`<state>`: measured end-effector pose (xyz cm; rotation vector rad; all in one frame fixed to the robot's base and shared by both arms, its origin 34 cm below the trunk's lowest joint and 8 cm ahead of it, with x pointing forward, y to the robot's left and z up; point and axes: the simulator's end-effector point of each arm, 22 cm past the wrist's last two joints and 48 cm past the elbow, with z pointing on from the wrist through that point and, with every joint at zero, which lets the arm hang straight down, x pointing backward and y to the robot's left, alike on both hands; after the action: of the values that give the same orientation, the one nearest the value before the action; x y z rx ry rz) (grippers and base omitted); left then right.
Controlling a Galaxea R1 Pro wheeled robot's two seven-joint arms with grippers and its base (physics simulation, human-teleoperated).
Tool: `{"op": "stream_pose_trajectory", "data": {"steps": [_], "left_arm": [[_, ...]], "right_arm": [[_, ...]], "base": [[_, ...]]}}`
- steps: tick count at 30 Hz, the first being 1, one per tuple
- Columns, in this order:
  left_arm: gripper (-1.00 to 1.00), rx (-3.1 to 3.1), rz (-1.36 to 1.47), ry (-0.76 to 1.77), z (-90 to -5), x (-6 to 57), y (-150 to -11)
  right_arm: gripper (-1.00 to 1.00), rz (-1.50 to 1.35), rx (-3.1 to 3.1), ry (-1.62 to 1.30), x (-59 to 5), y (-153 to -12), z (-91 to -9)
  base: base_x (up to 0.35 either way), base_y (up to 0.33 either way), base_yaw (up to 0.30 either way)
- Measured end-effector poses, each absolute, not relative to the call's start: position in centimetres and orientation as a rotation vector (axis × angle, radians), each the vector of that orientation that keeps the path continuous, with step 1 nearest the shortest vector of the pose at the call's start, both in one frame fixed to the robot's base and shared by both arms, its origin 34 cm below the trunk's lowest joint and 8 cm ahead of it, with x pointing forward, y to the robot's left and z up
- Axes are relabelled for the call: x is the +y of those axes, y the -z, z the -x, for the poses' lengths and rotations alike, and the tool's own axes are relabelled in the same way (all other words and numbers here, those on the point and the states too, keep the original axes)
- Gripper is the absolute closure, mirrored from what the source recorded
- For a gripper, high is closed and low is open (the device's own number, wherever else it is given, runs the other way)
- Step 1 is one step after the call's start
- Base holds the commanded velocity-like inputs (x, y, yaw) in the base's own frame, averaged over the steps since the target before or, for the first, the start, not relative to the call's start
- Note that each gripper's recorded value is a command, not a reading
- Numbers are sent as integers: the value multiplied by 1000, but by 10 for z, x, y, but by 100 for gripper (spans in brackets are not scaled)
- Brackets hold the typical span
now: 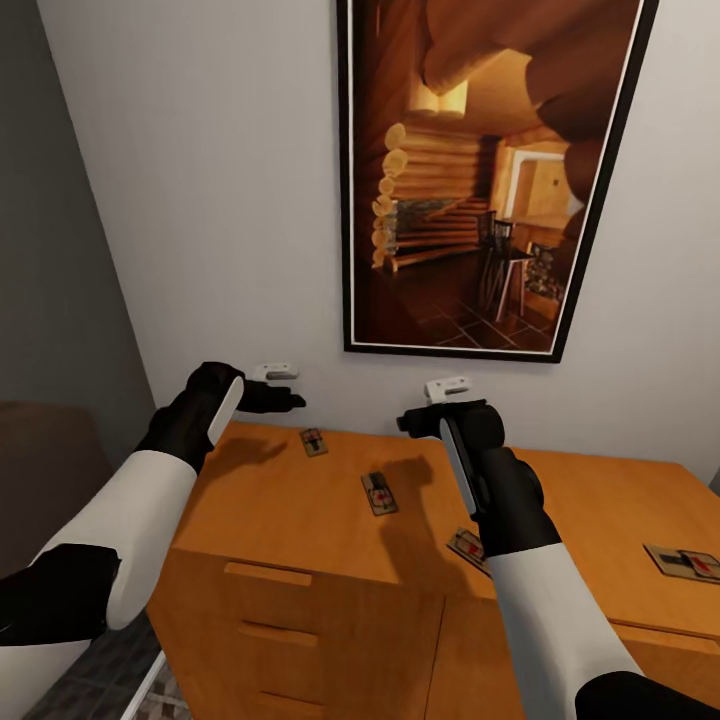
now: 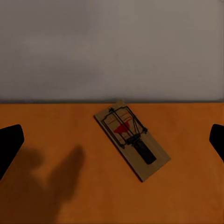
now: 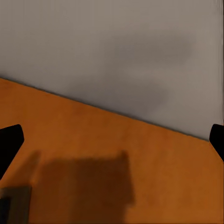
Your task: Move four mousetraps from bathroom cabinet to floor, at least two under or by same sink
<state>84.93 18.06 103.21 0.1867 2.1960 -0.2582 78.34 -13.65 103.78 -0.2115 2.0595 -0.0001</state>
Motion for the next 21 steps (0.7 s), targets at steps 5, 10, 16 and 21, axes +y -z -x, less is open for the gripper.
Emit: {"op": "stream_pose_trajectory", "data": {"steps": [5,10,16,21], "left_arm": [[-100,2194,-190,260,-849,179,-1033],[-100,2195,-191,261,-849,178,-1033],[-100,2201,-189,261,-849,179,-1030],[-100,2200,-190,263,-849,179,-1031]], "right_arm": [[-100,189,2057,44,-145,-1039,-785],[-100,176,2056,65,-150,-1039,-785],[-100,171,2056,69,-151,-1040,-785],[-100,170,2055,70,-152,-1040,-785]], "base": [[5,1,0],[1,0,0],[0,40,0],[0,99,0]]}}
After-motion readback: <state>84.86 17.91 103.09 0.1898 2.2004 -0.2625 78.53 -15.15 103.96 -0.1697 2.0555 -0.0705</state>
